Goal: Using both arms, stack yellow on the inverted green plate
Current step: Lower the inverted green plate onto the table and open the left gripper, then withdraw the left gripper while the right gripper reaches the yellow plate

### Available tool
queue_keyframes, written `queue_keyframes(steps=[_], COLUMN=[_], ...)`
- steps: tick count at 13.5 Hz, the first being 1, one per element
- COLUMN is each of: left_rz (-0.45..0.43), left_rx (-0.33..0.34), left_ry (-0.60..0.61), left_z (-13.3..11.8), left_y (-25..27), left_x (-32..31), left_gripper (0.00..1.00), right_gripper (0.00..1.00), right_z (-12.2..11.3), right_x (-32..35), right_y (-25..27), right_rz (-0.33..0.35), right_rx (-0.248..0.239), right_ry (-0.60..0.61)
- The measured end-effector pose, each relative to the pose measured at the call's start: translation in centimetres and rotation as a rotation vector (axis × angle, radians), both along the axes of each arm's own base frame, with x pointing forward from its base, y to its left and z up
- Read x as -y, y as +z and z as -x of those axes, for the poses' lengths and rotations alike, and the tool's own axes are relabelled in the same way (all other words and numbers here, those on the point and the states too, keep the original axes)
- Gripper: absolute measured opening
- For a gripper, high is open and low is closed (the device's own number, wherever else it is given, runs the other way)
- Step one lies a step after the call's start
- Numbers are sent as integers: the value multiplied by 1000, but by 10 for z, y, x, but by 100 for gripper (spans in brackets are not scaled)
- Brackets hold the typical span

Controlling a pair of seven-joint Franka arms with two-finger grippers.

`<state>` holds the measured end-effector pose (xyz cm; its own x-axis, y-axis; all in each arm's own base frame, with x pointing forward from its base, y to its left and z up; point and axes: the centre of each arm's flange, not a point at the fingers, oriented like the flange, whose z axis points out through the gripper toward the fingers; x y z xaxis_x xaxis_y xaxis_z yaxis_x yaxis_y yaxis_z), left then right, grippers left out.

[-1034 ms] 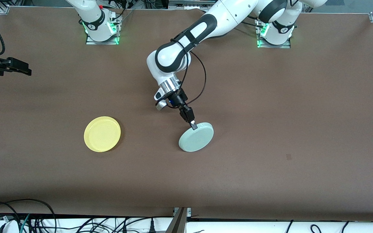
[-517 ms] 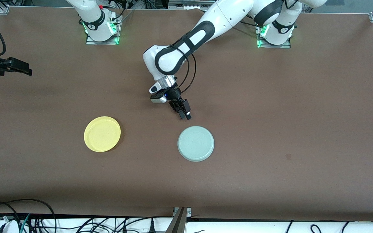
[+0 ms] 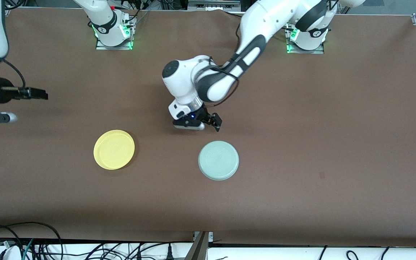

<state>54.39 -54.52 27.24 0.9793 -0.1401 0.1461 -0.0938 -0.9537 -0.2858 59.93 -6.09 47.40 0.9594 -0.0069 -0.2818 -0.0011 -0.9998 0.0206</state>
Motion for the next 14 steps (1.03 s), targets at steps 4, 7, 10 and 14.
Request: queue_keyframes(steps=[4, 7, 10, 14], left_rz=[250, 277, 385, 371], left_rx=[-85, -48, -64, -154], left_ry=[138, 117, 216, 231], left_z=[-95, -137, -140, -97], left_y=[121, 196, 251, 289], left_x=[-125, -257, -373, -498], left_gripper=[100, 100, 100, 100], right_gripper=[100, 100, 99, 88], right_z=[-28, -40, -44, -35], right_x=[24, 17, -9, -40], right_y=[-80, -145, -206, -277], right_rz=[-90, -149, -182, -156], right_rx=[139, 181, 211, 295], right_ry=[-104, -164, -177, -162])
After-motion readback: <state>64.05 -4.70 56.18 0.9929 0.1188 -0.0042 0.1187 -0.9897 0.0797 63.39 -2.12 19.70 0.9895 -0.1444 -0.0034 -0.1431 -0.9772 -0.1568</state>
